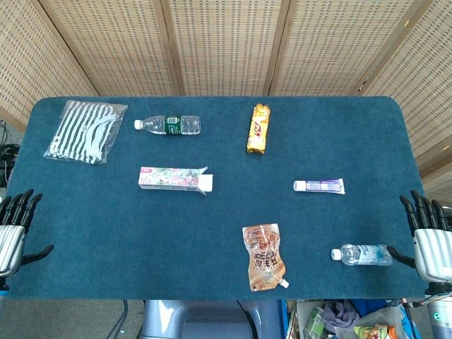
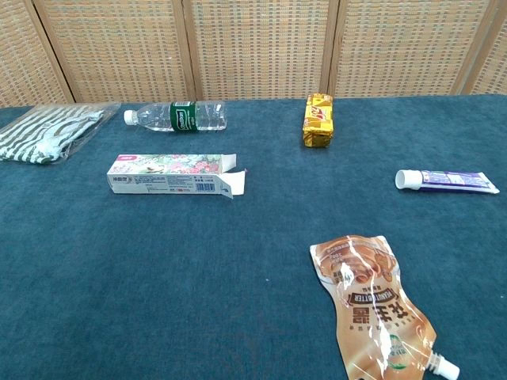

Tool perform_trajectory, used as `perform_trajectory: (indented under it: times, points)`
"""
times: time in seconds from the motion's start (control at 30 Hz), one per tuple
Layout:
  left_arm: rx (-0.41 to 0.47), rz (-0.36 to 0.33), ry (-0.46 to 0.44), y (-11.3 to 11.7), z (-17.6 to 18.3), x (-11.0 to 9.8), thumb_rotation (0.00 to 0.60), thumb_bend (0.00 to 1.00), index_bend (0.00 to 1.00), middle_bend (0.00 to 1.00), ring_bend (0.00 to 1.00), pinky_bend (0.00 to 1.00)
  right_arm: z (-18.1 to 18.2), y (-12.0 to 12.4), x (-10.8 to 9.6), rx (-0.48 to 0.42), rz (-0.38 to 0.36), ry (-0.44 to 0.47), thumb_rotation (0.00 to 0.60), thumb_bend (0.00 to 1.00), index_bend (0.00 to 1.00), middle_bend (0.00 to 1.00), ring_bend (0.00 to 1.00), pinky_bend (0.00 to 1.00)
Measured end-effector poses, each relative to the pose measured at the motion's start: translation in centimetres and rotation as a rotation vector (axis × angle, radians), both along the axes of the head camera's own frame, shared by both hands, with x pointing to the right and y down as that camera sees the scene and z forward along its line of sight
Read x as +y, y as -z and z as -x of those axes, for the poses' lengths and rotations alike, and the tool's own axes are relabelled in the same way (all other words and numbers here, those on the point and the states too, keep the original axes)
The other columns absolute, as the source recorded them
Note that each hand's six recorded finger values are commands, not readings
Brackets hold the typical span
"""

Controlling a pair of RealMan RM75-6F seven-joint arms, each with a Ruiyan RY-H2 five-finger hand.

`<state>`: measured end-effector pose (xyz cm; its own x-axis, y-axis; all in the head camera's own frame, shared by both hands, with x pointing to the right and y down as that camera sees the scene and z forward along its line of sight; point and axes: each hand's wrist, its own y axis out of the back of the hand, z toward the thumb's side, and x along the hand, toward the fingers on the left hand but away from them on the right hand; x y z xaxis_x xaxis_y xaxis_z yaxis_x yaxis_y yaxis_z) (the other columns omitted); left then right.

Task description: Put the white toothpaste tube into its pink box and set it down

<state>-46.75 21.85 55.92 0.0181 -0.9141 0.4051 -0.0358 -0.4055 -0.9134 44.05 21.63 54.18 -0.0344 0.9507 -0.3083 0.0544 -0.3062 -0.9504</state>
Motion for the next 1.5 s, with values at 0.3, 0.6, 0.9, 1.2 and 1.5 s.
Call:
perform_trajectory:
  times: [0.3, 0.6, 0.9, 1.2, 1.5]
  points:
    - [0.005, -0.001, -0.005, 0.1, -0.1, -0.1, 0.600, 0.06, 0.00, 0.00, 0.00, 0.00, 0.1, 0.0, 0.1, 0.001, 0.008, 0.004, 0.600, 0.00, 0.00, 0.00, 0.00, 0.00]
    - [0.039, -0.021, -0.006, 0.7, -0.1, -0.4, 0.600, 0.06, 0.00, 0.00, 0.00, 0.00, 0.8, -2.2, -3.0, -0.058, 0.083, 0.036, 0.600, 0.00, 0.06, 0.00, 0.00, 0.00]
    - [0.033, -0.025, 0.016, 0.3, 0.4, -1.0, 0.600, 0.06, 0.00, 0.00, 0.00, 0.00, 2.3, -8.0, -11.1, -0.059, 0.215, 0.095, 0.600, 0.00, 0.11, 0.11, 0.00, 0.00]
    - [0.006, -0.020, 0.038, -0.4, 0.7, -1.5, 0.600, 0.06, 0.00, 0.00, 0.00, 0.00, 3.1, -14.4, -14.5, -0.048, 0.302, 0.022, 0.600, 0.00, 0.18, 0.19, 0.08, 0.07]
    - [-0.002, -0.009, 0.052, -0.9, 0.8, -1.9, 0.600, 0.06, 0.00, 0.00, 0.00, 0.00, 4.6, -19.0, -14.3, -0.044, 0.365, 0.006, 0.600, 0.03, 0.25, 0.26, 0.14, 0.12]
